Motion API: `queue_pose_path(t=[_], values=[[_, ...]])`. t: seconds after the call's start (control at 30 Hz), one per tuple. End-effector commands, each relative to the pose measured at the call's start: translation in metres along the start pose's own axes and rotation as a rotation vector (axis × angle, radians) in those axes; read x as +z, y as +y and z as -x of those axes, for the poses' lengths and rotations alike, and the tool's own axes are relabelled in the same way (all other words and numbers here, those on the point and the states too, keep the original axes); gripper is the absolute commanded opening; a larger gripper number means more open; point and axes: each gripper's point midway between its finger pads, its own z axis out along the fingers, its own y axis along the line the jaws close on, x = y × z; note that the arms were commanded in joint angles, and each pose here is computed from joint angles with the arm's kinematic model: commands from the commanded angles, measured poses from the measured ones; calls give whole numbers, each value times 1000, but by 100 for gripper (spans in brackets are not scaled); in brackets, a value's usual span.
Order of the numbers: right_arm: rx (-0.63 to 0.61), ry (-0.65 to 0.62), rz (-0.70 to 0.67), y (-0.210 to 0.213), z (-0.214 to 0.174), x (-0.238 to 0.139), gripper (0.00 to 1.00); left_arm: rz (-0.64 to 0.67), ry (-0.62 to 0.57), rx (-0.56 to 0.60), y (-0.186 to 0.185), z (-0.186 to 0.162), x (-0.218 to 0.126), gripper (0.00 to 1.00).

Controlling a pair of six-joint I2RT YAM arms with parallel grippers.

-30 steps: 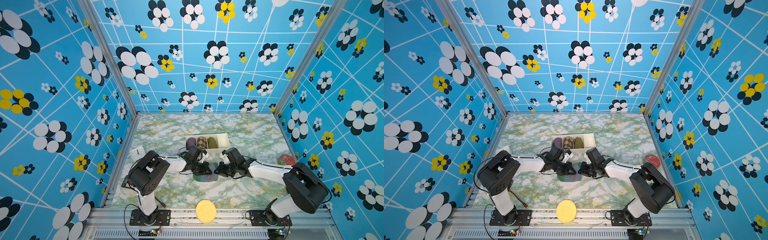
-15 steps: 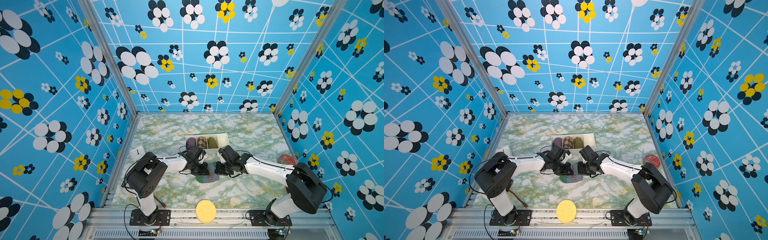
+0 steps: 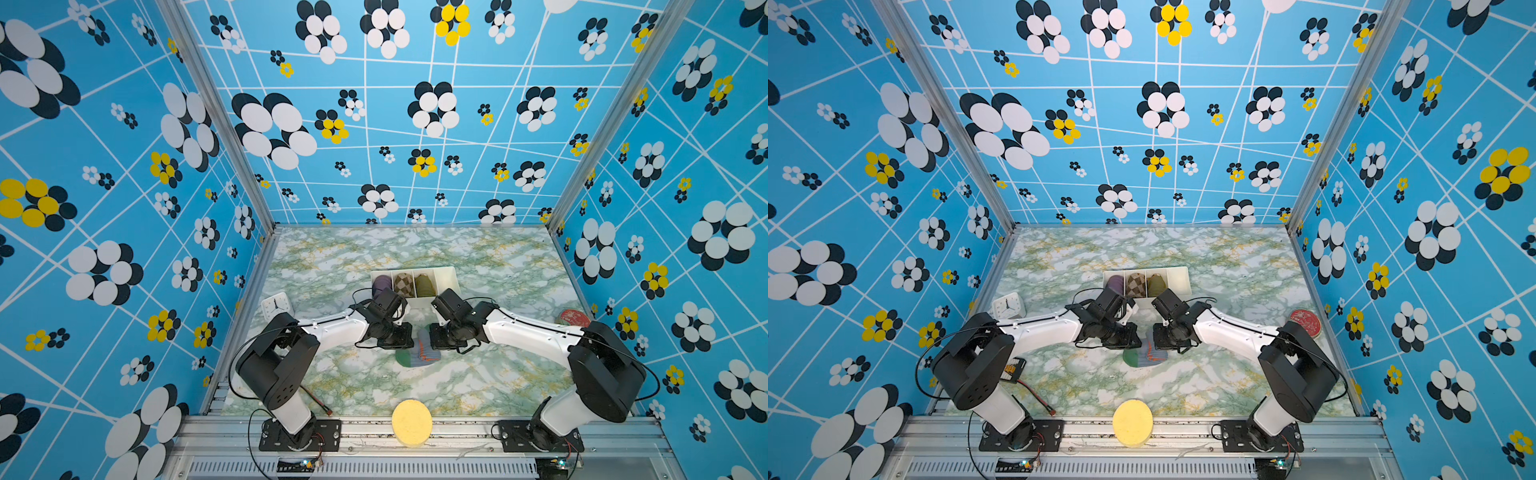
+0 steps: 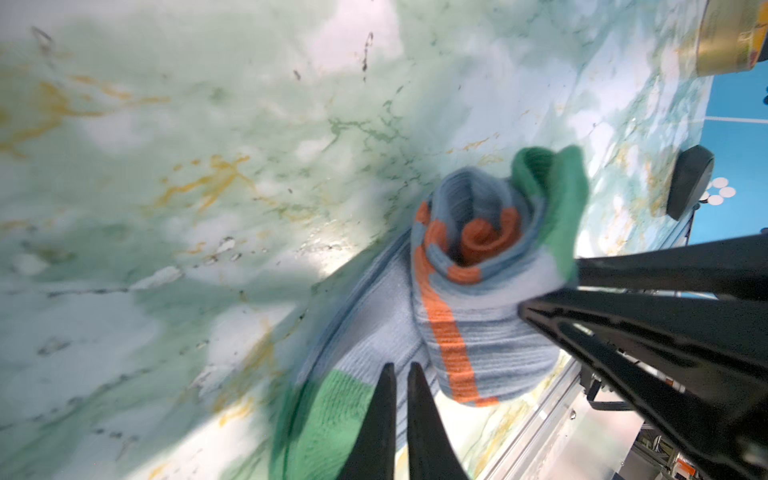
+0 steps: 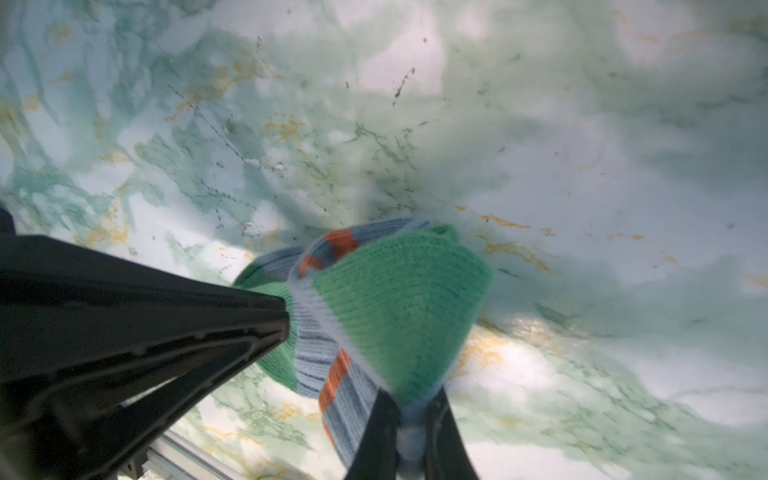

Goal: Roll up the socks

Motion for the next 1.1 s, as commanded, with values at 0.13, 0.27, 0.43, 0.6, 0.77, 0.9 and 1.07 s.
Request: queue_pose_path(t=[0.13,0.27,0.43,0.6,0.77,0.9,1.07], values=[[-56,30,-66,0,-5,1,0,-71,-60,19,-31,10,-6,11],[-58,32,-73,0,-4,1,0,-93,-46,22,-40,6,1,11],[-56,34,-73,0,-4,2,0,-102,7,23,-43,-8,12,11],[-53,33,-61,4,-3,3,0,-92,46,12,-37,-20,25,11],[-51,30,-51,6,-2,3,0,-70,72,-7,-25,-28,34,10],[-50,30,-35,9,-2,3,0,-43,98,-23,-13,-37,42,10],[-47,26,16,18,-1,3,7,-4,131,-44,6,-49,53,10]])
